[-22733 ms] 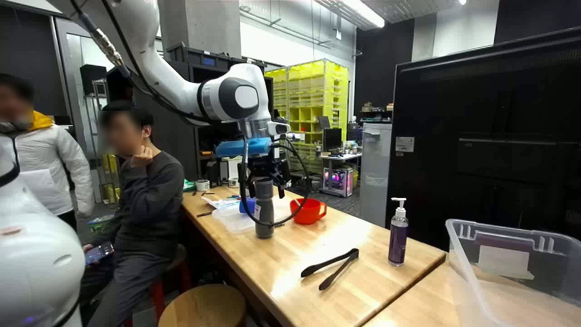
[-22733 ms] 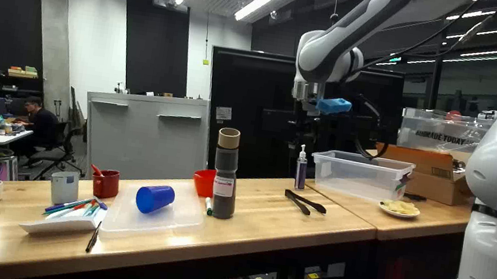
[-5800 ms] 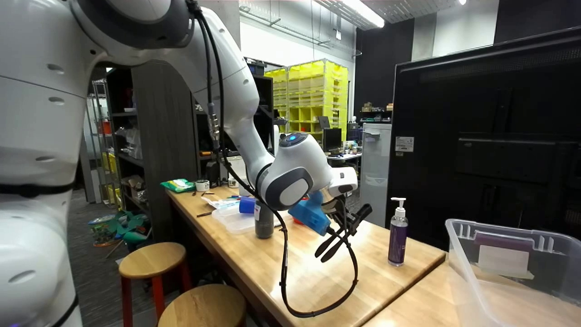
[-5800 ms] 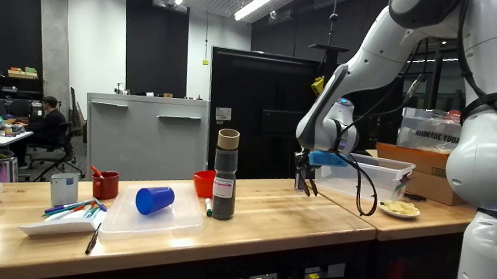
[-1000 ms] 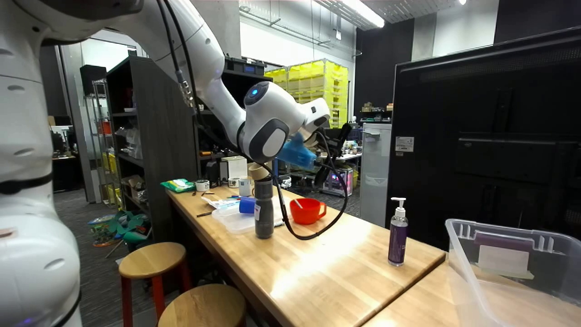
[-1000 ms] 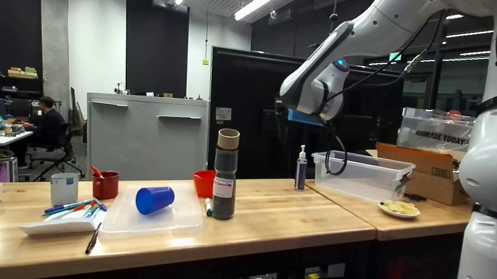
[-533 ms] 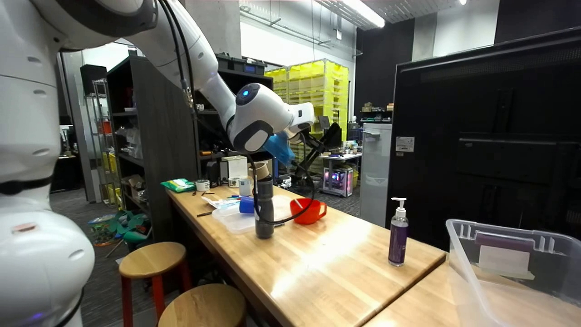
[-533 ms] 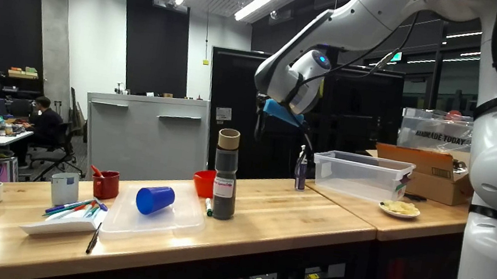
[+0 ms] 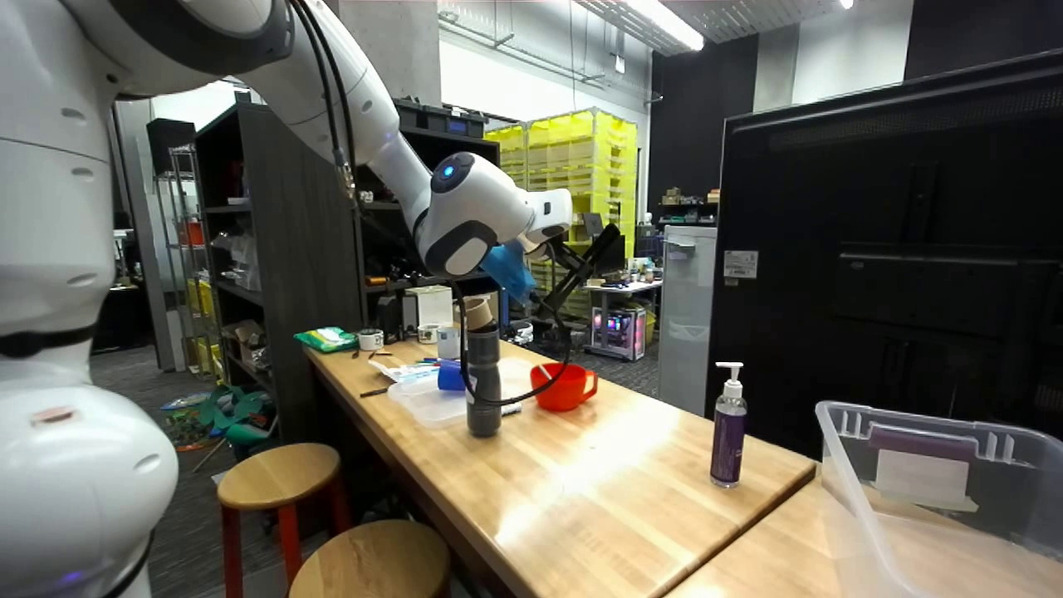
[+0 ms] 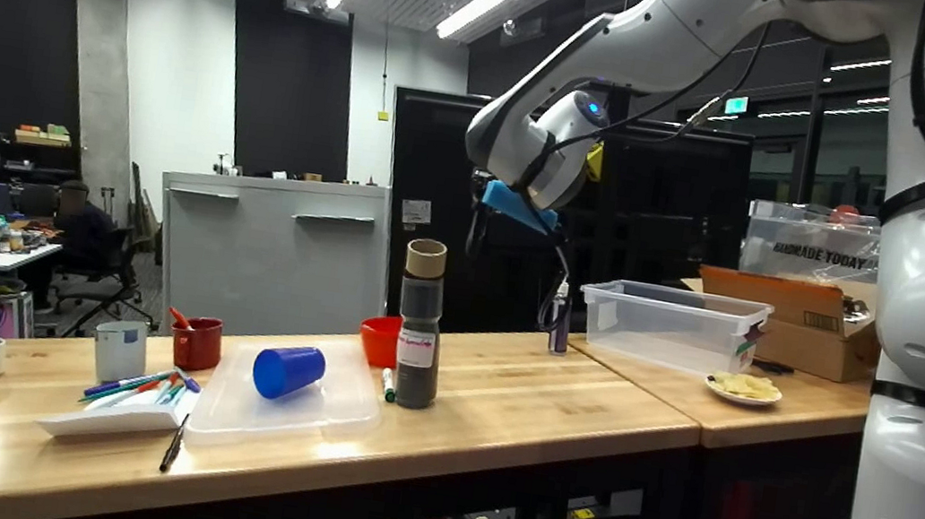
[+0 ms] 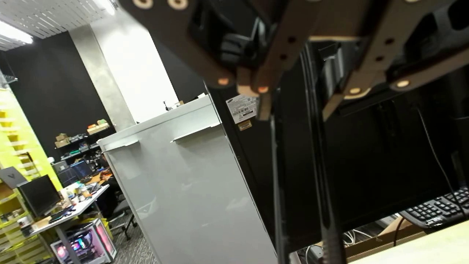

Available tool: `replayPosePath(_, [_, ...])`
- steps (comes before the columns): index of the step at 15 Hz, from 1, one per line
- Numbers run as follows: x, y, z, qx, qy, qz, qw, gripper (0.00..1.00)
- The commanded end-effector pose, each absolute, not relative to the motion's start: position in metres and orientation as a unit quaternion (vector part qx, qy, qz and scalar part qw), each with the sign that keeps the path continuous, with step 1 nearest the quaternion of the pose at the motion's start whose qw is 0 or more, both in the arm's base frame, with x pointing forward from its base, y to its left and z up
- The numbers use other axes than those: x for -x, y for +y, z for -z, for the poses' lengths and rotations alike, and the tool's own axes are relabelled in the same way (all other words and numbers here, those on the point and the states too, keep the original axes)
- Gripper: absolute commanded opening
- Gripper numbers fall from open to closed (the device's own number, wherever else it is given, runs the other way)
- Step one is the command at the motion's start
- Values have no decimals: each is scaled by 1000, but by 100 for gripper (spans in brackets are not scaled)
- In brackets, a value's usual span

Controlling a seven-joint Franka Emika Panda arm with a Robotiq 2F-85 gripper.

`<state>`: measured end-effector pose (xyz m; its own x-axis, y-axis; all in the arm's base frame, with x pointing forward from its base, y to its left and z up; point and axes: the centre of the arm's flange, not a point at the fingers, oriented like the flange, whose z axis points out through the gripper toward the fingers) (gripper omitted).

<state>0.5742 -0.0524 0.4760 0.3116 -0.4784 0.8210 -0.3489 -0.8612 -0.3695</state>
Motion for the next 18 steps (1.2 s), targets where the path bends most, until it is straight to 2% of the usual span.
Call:
replayPosePath(1, [-574,-52,-476,808,256,528,61,32])
replayPosePath(12, [-575,-52,-475,808,256,527,61,32])
replayPosePath(14, [-576,-52,-475,805,258,531,55,34])
replayPosePath(18, [-576,-54,-478,798,252,546,37,31])
